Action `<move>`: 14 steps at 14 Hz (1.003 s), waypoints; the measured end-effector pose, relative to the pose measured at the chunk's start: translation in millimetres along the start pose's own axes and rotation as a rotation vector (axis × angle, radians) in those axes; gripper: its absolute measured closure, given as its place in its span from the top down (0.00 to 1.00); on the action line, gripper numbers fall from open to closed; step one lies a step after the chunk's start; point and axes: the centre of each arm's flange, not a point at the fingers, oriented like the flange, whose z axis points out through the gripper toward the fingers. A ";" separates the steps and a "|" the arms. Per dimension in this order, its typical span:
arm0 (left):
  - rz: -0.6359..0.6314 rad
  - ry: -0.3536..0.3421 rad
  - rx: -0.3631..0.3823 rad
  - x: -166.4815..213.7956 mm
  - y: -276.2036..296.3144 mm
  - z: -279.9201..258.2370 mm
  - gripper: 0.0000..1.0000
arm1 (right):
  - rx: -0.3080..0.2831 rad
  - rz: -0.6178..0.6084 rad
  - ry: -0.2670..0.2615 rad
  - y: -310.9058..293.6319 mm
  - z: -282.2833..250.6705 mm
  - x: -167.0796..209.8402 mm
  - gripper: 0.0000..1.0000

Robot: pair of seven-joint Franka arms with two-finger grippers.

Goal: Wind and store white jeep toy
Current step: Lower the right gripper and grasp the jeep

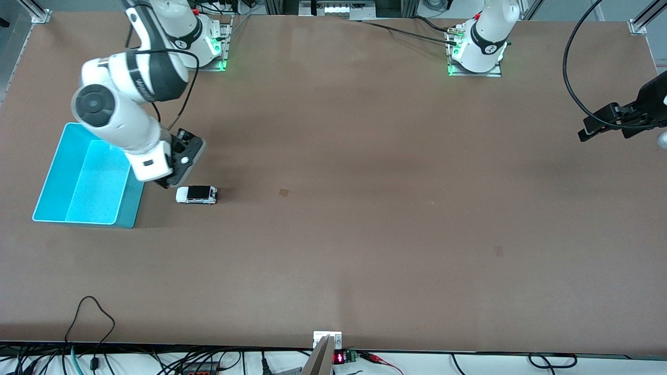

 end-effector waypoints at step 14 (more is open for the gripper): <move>0.039 0.010 0.000 -12.0 -0.6 -1.2 1.00 | -0.101 -0.431 0.076 11.0 127.7 -25.8 1.00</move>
